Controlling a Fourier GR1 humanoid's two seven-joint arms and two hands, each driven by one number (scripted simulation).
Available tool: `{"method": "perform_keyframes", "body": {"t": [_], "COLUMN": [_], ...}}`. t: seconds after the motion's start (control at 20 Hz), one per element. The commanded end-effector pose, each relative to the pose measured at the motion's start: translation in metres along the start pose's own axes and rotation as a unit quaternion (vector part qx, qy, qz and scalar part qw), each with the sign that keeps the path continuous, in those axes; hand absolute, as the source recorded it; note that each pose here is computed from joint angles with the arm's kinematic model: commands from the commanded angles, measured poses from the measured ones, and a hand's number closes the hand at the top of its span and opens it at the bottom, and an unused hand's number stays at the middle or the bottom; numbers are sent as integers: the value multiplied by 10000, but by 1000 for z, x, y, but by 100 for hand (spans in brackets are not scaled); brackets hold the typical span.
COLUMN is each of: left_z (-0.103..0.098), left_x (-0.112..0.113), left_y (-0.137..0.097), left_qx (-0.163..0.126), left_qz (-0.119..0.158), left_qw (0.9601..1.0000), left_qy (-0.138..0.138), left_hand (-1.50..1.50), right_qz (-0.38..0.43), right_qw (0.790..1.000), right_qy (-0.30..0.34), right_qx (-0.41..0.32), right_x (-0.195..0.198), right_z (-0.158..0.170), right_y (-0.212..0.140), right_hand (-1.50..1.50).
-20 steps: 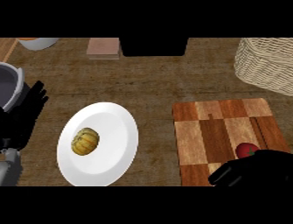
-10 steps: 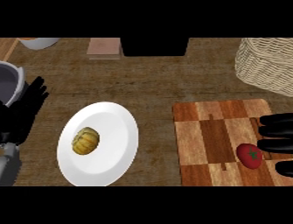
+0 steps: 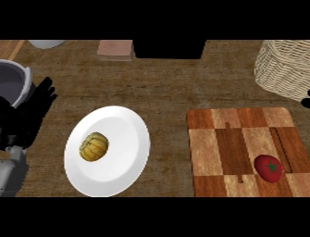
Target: Pick the tomato from the cutting board and place it in the basket
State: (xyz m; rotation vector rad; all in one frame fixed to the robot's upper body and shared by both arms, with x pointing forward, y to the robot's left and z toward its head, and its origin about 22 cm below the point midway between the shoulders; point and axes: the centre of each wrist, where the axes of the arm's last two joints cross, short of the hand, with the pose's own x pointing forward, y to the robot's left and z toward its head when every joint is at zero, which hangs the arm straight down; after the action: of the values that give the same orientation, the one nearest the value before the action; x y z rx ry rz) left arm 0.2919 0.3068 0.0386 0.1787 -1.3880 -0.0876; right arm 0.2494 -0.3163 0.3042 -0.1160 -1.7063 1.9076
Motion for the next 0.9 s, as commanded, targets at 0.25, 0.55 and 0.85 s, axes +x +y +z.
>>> {"method": "perform_keyframes", "body": {"t": [0.25,0.55,0.85], "left_z": [-9,-3,-11], "left_x": [10,-10,19], "left_y": [-3,-13,-9], "left_qx": [-40,-46,-54], "left_qz": [-12,34,-11], "left_qw": [10000,10000,9999], "left_qy": [-45,-30,-152], "left_hand": [0,0,0], "right_qz": [-918,-1441,-1478], "right_qw": [9908,9862,9853], "right_qy": [-505,-776,-789], "right_qx": [861,236,325], "right_x": [-31,-68,-93], "right_z": [25,35,41], "right_y": [-8,41,92], "right_hand": [-150,-150,-150]}}
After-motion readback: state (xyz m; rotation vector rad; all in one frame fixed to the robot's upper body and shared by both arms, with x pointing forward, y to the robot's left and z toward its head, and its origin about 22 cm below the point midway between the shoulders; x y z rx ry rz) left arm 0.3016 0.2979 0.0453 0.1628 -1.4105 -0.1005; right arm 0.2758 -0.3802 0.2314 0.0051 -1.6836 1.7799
